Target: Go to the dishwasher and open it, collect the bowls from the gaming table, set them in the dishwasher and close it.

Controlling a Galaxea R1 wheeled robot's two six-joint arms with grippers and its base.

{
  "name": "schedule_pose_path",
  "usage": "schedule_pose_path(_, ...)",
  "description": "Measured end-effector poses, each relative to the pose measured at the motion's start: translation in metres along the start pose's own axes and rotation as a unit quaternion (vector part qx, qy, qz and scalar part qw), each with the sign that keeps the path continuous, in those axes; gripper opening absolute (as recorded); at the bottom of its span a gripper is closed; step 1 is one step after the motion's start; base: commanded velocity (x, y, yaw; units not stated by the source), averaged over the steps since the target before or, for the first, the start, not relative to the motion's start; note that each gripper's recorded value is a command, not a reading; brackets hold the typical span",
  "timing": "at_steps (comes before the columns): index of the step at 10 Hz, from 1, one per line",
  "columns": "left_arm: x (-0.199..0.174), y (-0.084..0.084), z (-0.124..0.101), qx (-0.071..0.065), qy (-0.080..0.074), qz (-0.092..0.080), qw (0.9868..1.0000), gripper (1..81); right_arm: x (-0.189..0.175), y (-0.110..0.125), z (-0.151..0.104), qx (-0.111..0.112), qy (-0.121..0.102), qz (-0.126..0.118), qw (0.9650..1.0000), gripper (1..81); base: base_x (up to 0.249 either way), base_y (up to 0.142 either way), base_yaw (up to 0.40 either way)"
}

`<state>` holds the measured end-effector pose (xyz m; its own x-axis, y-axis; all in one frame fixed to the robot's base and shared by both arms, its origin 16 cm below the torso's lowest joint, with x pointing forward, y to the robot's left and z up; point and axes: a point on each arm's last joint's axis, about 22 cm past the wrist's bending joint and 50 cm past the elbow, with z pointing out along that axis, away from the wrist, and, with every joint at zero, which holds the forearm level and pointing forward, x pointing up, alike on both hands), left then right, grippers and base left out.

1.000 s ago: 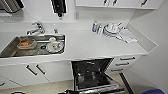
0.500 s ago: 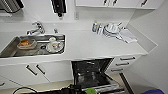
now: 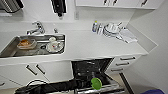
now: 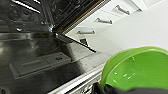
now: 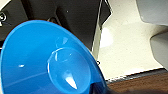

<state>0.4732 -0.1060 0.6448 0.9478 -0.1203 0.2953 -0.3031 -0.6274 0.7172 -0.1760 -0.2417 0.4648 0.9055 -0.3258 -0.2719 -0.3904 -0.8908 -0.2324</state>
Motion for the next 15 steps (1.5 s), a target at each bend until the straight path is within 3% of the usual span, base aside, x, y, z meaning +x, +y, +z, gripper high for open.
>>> schedule_pose_path(2, 0.01, 0.032, 0.02, -0.019, 0.005, 0.003, 0.9998, 1.0, -0.001, -0.006, 0.002, 0.004, 0.0, 0.001, 1.0, 1.0, 0.0, 0.0, 0.0)
schedule_pose_path(5, 0.011, 0.037, 0.03, -0.018, 0.005, 0.001, 0.9998, 1.0, -0.001, -0.006, 0.002, 0.004, 0.0, 0.001, 1.0, 1.0, 0.0, 0.0, 0.0)
schedule_pose_path(6, 0.012, 0.035, 0.029, -0.016, 0.006, -0.001, 0.9998, 81.1, -0.001, -0.006, 0.002, 0.004, -0.001, 0.001, 1.0, 1.0, 0.0, 0.0, 0.0)
schedule_pose_path(10, 0.018, 0.047, 0.032, -0.025, 0.01, 0.006, 0.9996, 81.1, 0.003, -0.006, 0.002, 0.004, 0.001, 0.001, 1.0, 1.0, 0.0, 0.0, 0.0)
schedule_pose_path(12, 0.017, 0.043, 0.03, -0.023, 0.009, 0.005, 0.9997, 81.1, 0.004, -0.004, 0.001, 0.003, 0.003, 0.0, 1.0, 1.0, 0.0, 0.0, 0.0)
schedule_pose_path(15, -0.022, 0.033, 0.012, -0.031, -0.013, -0.005, 0.9994, 81.1, 0.024, 0.02, -0.014, 0.001, 0.036, -0.001, 0.9994, 1.0, 0.0, 0.0, 0.0)
